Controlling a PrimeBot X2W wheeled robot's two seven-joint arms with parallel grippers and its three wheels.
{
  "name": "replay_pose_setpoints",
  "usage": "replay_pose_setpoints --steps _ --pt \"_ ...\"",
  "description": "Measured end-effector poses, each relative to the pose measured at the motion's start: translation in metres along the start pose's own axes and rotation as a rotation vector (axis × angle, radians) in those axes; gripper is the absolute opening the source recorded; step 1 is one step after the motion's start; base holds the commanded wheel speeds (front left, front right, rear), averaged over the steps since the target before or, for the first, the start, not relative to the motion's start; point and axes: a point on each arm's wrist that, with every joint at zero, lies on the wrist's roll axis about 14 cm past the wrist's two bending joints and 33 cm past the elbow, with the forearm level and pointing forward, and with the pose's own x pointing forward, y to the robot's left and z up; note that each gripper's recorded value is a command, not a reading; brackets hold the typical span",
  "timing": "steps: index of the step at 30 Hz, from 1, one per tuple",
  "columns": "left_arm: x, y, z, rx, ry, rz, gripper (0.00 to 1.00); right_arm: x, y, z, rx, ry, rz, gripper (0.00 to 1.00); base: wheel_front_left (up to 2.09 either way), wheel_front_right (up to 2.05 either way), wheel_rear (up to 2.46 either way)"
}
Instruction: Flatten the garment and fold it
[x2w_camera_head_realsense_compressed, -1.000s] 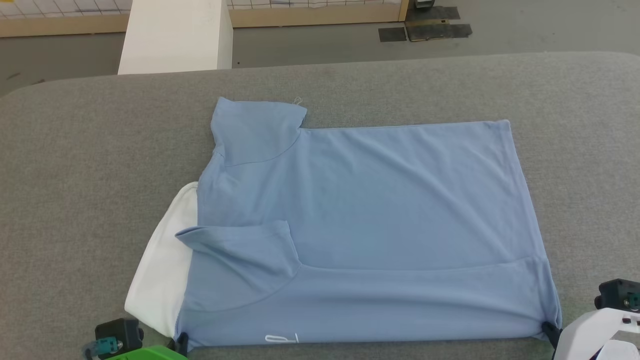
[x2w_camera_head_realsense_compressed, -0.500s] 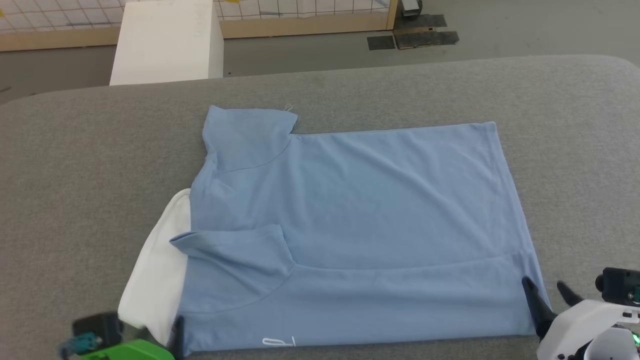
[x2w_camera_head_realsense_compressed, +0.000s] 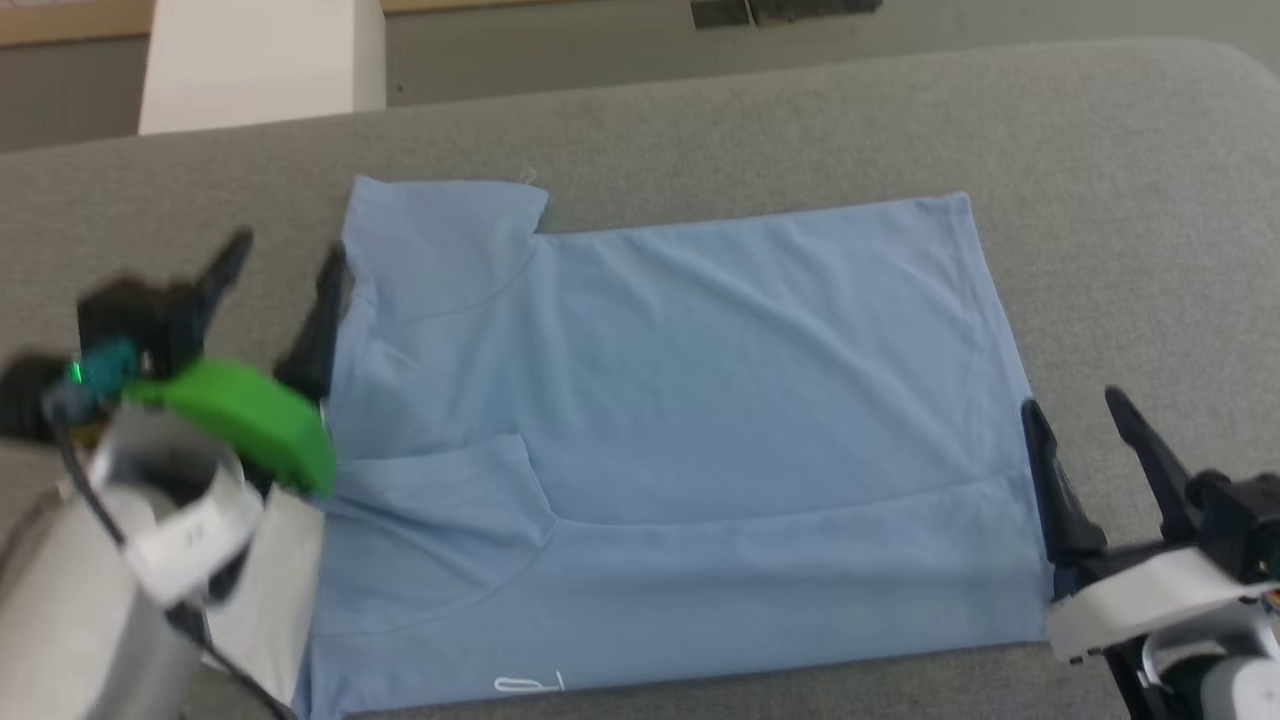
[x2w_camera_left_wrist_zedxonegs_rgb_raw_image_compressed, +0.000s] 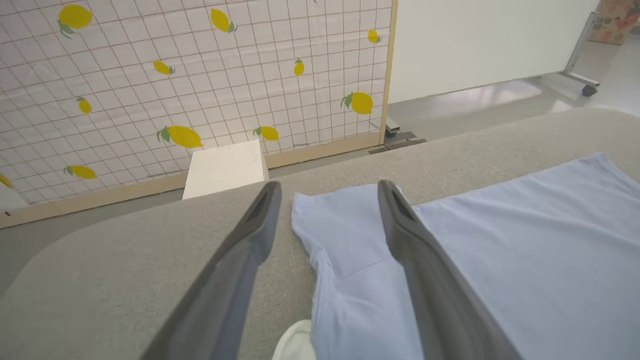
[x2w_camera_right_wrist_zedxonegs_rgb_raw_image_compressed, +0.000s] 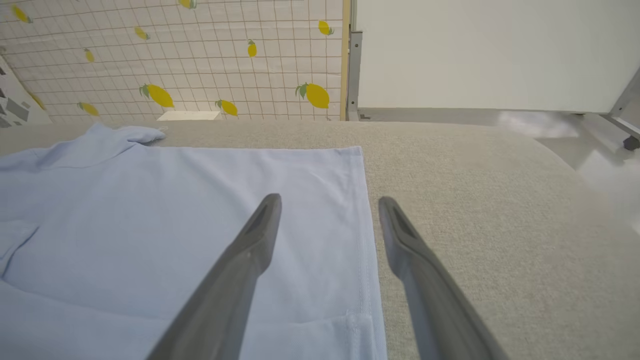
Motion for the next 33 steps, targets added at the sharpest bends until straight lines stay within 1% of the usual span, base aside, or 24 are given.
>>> replay_pose_setpoints --steps 3,7,9,13,17,19,23,25,28,29,33 --pt "0.034 0.003 0.008 0.044 0.002 -0.04 1.0 0.013 0.006 0.006 -0.038 -0.028 0.042 1.0 0.0 0.0 0.0" --pt "0.075 0.006 -0.001 0.076 0.067 -0.068 1.0 0.029 0.006 0.009 -0.073 -0.047 0.063 1.0 0.0 0.0 0.0" --pt "0.099 0.013 -0.017 0.079 0.145 -0.068 1.0 0.037 0.005 0.007 -0.081 -0.048 0.065 1.0 0.0 0.0 0.0" --pt "0.125 0.023 -0.051 0.06 0.291 -0.05 1.0 0.044 0.002 -0.004 -0.077 -0.021 0.053 1.0 0.0 0.0 0.0" --pt "0.14 0.036 -0.085 0.021 0.455 -0.014 1.0 0.047 -0.001 -0.017 -0.065 0.01 0.037 1.0 0.0 0.0 0.0" --pt "0.147 0.042 -0.109 -0.043 0.563 0.032 1.0 0.048 -0.005 -0.024 -0.061 0.024 0.017 1.0 0.0 0.0 0.0" --pt "0.144 0.046 -0.144 -0.098 0.735 0.08 1.0 0.046 -0.012 -0.027 -0.062 0.021 -0.012 1.0 0.0 0.0 0.0" --pt "0.144 0.043 -0.155 -0.133 0.789 0.097 1.0 0.045 -0.016 -0.026 -0.061 0.011 -0.028 1.0 0.0 0.0 0.0" --pt "0.145 0.043 -0.16 -0.142 0.837 0.113 1.0 0.044 -0.019 -0.025 -0.06 -0.001 -0.044 1.0 0.0 0.0 0.0" --pt "0.145 0.042 -0.161 -0.143 0.857 0.111 0.0 0.044 -0.021 -0.024 -0.058 -0.011 -0.053 1.0 0.0 0.0 0.0" --pt "0.141 0.035 -0.159 -0.148 0.87 0.082 0.0 0.045 -0.02 -0.022 -0.057 -0.023 -0.055 1.0 0.0 0.0 0.0"
